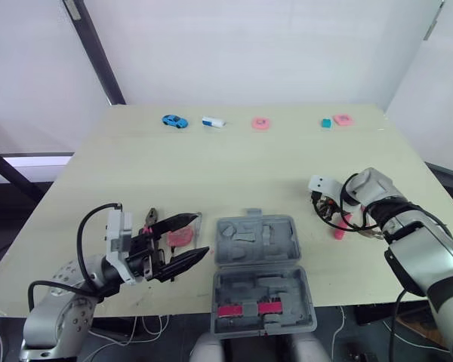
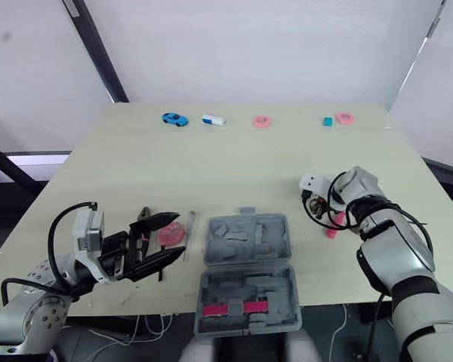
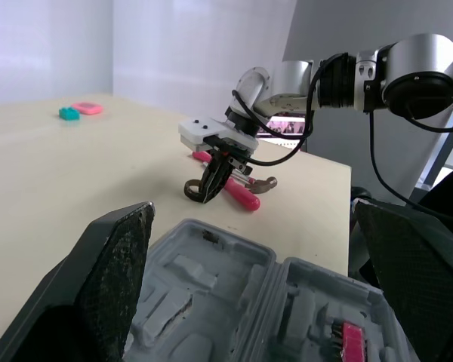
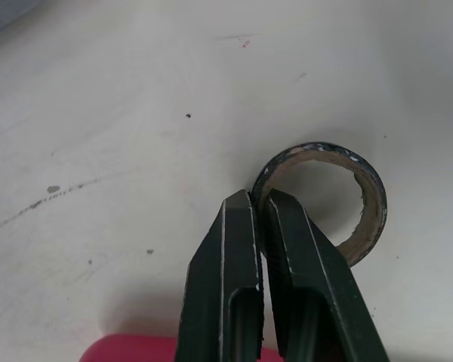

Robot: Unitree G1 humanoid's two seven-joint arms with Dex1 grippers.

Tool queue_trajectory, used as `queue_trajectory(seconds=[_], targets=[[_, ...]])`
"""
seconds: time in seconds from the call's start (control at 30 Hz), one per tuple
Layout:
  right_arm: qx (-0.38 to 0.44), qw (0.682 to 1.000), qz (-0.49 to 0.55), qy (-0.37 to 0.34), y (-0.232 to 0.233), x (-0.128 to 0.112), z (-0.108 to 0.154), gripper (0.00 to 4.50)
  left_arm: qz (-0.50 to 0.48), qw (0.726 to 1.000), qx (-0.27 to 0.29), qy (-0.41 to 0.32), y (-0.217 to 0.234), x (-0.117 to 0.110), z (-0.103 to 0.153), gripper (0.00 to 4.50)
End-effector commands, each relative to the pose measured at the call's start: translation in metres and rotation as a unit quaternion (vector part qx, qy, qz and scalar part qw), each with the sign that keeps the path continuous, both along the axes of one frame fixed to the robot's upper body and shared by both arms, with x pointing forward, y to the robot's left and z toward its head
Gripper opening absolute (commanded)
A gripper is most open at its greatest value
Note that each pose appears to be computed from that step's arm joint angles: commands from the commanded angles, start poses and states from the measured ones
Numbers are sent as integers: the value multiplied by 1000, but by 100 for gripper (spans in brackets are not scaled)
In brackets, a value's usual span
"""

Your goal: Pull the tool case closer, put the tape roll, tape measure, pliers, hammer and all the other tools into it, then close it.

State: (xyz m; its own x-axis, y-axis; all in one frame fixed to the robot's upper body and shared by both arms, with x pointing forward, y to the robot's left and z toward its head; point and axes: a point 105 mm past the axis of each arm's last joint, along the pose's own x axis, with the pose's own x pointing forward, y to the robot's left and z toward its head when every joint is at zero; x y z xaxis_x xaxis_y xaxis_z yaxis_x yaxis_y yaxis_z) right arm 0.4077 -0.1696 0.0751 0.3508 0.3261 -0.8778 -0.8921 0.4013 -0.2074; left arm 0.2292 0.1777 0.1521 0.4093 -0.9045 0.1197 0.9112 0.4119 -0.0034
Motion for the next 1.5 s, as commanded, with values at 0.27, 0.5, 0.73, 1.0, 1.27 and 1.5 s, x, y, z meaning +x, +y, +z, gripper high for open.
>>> queue_trajectory(seconds=[0.27, 0.5, 0.73, 1.0, 1.27, 1.5], targets=[[81, 980, 182, 9, 80, -41, 76, 6, 38, 999, -20, -3, 20, -4, 3, 450], [134, 949, 285, -5, 180, -76, 88, 6, 107, 994, 5, 20, 57, -16, -16, 450], [89, 944, 317, -13, 232, -75, 52, 6, 136, 990, 23, 26, 74, -22, -24, 450], [8, 932, 361, -41, 250, -66, 35, 6, 139, 990, 28, 24, 75, -22, -24, 450], [10, 927, 373, -29, 258, -69, 33, 6, 141, 989, 30, 23, 75, -23, -25, 450], [8, 927, 374, -24, 259, -70, 28, 66, 141, 989, 38, 28, 78, -24, -27, 450]])
